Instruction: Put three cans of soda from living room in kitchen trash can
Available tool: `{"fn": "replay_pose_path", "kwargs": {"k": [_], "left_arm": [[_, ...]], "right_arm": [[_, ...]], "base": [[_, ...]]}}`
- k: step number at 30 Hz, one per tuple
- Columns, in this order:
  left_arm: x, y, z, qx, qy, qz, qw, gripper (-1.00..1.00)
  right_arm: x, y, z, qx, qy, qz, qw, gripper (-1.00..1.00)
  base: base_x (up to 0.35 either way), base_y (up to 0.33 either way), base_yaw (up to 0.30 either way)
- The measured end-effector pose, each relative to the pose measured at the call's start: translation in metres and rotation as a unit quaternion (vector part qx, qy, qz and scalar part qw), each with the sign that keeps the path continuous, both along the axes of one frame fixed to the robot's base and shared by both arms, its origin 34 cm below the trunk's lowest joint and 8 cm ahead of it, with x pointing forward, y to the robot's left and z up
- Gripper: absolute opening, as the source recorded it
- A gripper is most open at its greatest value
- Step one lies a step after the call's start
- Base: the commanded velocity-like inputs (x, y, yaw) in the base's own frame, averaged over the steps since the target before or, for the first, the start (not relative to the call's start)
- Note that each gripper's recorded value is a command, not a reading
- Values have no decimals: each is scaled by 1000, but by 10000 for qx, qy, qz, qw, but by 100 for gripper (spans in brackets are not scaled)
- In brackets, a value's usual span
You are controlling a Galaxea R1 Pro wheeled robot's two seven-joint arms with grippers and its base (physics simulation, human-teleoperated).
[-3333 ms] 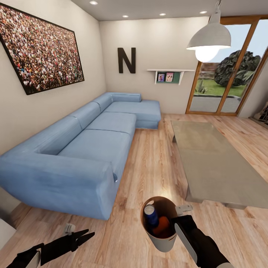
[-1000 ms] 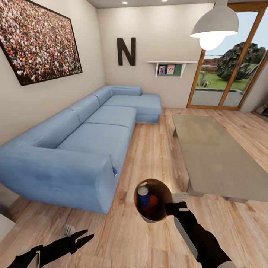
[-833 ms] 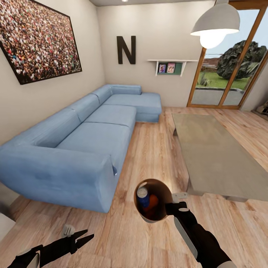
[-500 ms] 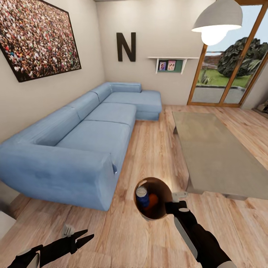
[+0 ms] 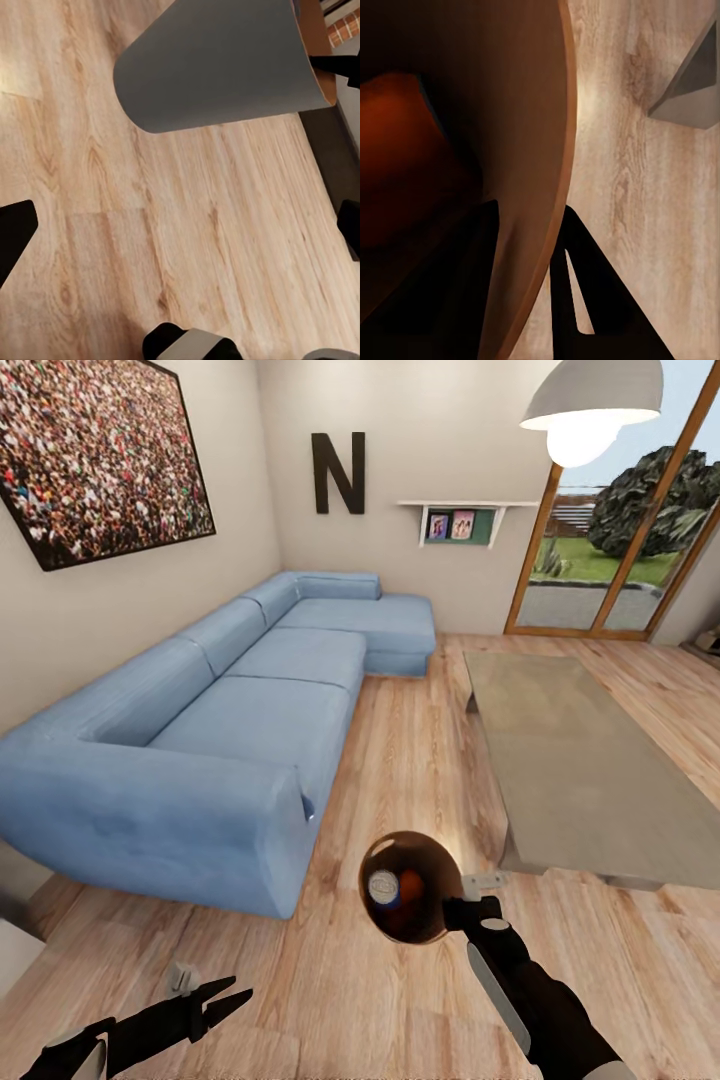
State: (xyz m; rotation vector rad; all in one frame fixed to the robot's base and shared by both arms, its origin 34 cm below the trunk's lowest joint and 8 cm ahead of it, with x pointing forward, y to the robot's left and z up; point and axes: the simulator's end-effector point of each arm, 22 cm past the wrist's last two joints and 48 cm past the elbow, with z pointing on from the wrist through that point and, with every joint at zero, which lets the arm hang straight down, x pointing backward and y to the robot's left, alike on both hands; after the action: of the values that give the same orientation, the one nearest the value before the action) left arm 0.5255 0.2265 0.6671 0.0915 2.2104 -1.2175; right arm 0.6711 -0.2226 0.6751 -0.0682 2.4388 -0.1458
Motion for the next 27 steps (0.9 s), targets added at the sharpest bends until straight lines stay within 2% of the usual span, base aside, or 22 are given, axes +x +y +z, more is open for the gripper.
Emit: {"fn": "replay_pose_path", "kwargs": {"k": [8, 27], "left_arm": [[-3, 0, -5, -1, 67, -8, 10000, 100], [-9, -1, -41, -4, 213, -18, 9998, 100]], "right_arm": [[-2, -1, -7, -5, 58, -3, 10000, -100], [-8, -1, -47, -22, 203, 5, 9998, -100]], "base": [[0, 0, 0], [0, 0, 0]]}}
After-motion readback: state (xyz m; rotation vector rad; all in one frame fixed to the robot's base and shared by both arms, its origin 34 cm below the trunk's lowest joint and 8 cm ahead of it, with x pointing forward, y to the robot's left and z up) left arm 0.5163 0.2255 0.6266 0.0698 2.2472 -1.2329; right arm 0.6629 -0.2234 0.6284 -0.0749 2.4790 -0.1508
